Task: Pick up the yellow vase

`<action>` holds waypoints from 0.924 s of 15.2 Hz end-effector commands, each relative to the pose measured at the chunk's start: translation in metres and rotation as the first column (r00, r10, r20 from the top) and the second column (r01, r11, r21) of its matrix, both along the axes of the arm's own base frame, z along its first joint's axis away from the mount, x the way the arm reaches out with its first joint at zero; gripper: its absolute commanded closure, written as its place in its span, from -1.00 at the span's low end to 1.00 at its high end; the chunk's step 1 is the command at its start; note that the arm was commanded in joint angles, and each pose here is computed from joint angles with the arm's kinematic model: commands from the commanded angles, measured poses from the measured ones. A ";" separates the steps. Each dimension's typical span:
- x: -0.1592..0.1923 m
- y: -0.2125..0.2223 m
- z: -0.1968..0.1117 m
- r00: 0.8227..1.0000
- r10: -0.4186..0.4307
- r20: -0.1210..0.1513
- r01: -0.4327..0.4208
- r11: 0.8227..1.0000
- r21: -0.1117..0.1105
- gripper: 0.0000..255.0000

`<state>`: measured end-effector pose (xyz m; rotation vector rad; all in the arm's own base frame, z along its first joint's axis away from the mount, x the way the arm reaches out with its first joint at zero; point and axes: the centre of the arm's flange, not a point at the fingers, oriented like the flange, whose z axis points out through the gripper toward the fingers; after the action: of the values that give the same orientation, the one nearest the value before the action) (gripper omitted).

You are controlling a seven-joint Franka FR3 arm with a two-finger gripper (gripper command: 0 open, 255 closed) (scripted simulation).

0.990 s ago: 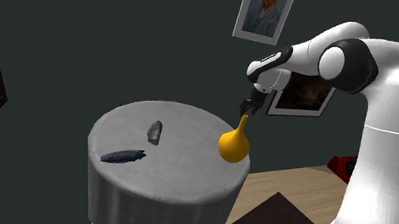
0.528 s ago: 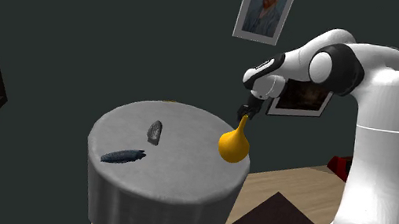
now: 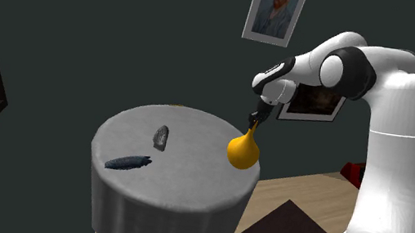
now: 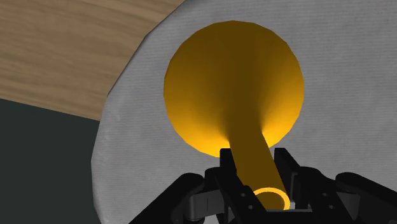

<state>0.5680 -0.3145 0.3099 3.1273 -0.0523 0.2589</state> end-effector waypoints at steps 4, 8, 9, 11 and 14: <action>0.000 0.000 0.000 1.000 0.000 -0.001 0.000 1.000 0.000 1.00; 0.000 0.000 0.021 1.000 0.000 -0.001 0.000 1.000 0.000 1.00; 0.000 0.000 0.026 1.000 0.000 -0.001 0.000 1.000 0.000 1.00; 0.000 0.000 0.037 1.000 0.000 -0.001 0.000 1.000 0.000 1.00; 0.000 0.000 0.052 1.000 0.000 -0.001 0.000 1.000 0.000 1.00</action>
<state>0.5684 -0.3152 0.3554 3.1287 -0.0521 0.2547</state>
